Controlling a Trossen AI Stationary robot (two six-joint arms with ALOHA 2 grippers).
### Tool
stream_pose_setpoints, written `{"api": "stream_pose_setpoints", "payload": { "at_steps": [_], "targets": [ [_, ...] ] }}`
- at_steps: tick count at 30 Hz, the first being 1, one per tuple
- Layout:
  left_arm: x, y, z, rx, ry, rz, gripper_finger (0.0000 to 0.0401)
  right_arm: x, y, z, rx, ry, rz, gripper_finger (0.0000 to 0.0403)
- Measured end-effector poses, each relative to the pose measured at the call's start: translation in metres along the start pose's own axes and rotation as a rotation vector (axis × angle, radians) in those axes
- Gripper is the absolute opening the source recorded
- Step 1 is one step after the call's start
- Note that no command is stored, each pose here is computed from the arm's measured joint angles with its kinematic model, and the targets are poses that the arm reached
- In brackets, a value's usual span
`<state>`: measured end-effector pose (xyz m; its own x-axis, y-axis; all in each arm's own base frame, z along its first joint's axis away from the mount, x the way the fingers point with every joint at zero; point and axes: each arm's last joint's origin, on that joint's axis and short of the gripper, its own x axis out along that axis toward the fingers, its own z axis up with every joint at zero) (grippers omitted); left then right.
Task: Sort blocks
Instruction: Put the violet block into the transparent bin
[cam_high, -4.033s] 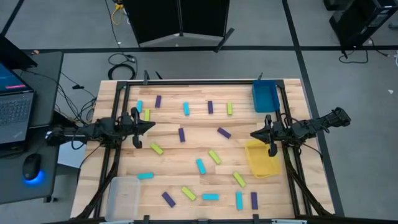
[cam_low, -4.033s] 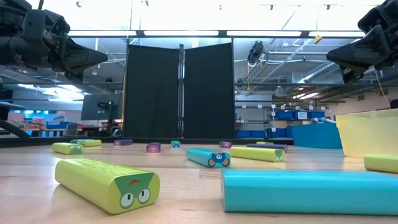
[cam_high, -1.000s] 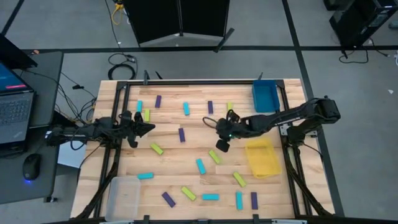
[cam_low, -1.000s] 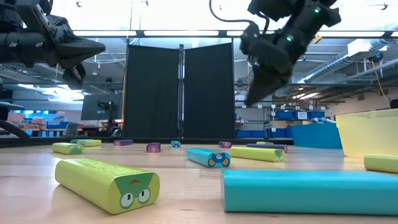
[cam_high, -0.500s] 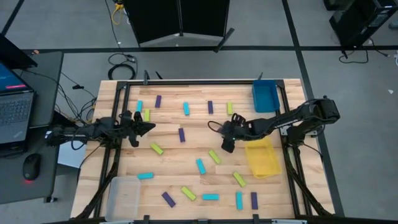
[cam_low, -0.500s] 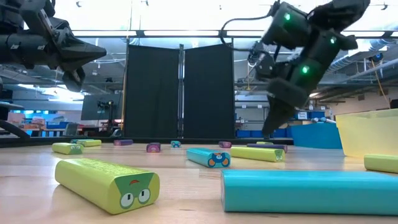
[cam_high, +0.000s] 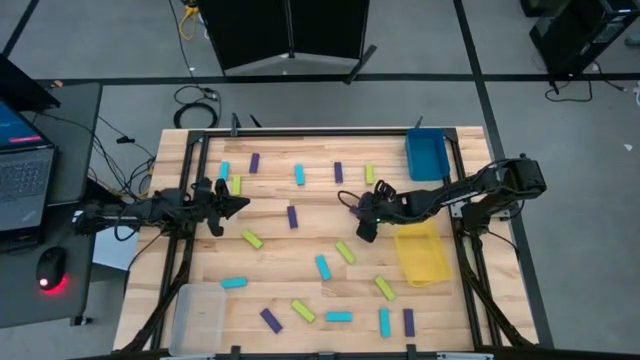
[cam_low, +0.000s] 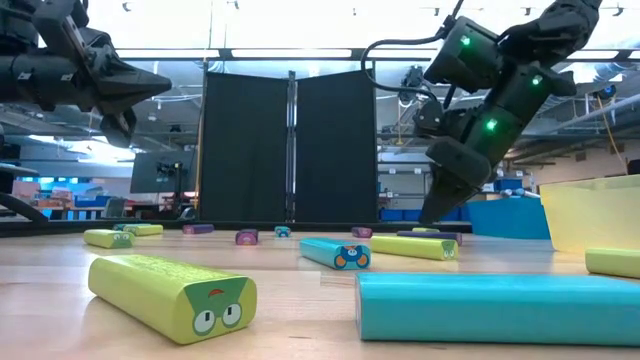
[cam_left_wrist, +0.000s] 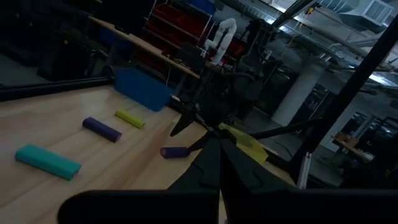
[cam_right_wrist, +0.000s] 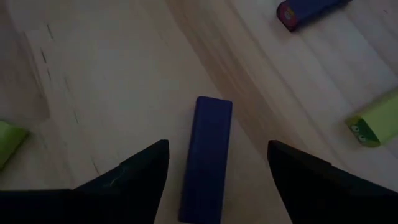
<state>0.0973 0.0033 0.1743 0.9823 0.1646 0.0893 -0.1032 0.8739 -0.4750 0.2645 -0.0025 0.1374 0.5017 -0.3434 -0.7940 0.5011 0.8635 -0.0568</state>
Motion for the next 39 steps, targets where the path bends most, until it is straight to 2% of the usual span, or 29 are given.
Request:
{"api": "stream_pose_setpoints", "payload": {
  "at_steps": [11,15,19,26,36,39],
  "targets": [
    [0.000,0.000,0.000,0.000,-0.002,0.005,0.0006,0.024,0.005,-0.009,0.001,0.028,-0.047,0.0284],
    [0.000,0.000,0.000,-0.001,-0.003,0.005,0.0006,0.031,0.006,-0.012,0.006,0.042,-0.059,0.0272],
    [0.000,0.000,0.000,0.001,-0.004,0.005,0.0006,0.032,0.007,-0.013,0.015,0.048,-0.050,0.0229],
    [0.000,0.000,0.001,-0.001,-0.016,0.000,0.0006,0.032,0.009,-0.014,0.023,0.056,-0.026,0.0116],
    [0.000,0.000,0.001,-0.003,-0.015,0.000,0.0006,0.029,0.011,-0.004,0.034,-0.047,0.013,0.0115],
    [0.000,0.000,0.001,-0.012,-0.015,0.000,0.0006,0.022,0.020,0.014,0.051,-0.132,0.058,0.0115]
  ]
}}
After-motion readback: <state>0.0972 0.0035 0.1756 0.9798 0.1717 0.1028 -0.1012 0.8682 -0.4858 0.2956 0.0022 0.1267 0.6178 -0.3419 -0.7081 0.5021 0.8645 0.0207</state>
